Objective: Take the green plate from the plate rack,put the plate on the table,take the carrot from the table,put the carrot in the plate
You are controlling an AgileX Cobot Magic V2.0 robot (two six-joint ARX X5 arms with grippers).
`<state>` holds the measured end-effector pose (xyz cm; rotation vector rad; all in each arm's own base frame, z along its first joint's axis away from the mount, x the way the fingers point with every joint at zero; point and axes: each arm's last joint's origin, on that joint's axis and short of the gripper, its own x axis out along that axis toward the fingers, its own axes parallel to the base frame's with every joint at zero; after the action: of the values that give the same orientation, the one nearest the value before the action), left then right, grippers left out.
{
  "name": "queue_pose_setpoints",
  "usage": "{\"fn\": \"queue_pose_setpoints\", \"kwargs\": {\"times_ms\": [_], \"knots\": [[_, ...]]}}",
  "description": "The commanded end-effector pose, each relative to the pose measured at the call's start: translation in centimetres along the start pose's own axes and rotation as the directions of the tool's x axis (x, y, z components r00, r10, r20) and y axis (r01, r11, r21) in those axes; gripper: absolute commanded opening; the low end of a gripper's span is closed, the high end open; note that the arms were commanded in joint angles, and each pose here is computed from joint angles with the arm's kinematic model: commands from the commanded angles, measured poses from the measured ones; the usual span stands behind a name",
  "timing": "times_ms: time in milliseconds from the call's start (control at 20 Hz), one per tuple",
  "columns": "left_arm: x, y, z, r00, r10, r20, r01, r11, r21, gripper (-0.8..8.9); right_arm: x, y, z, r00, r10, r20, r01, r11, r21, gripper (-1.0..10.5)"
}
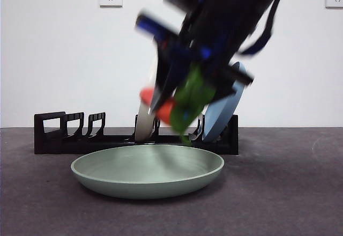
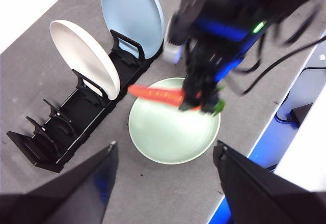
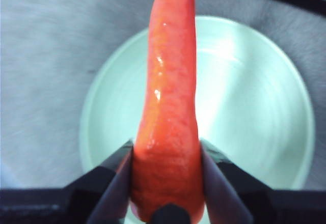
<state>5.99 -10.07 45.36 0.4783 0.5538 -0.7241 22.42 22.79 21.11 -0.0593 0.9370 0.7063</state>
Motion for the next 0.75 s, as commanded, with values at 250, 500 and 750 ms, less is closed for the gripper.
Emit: {"fn": "queue_pose_setpoints", "kwargs": {"times_ms": [250,500,750], "knots": [[-0.1,0.0,0.0,1.000,0.001,0.001,-0.001,1.000,-0.010,3.14,5.5,-0.2,-1.5,0.998,-0.007,-0.064,0.008,1.000,0.009,-0.2],[-0.1,0.0,0.0,1.000,0.001,0.001,-0.001,1.000,-0.010,3.14,6.5,-0.4,-2.1,0.995,-0.015,-0.103,0.016,1.000,0.011,0.1],[-0.1,0.0,0.0,1.000,0.001,0.001,-0.001,1.000,-0.010,3.14,6.2,-0.2,-1.9,0.996,-0.007,-0.090,0.008,1.000,0.007,4.9]]}}
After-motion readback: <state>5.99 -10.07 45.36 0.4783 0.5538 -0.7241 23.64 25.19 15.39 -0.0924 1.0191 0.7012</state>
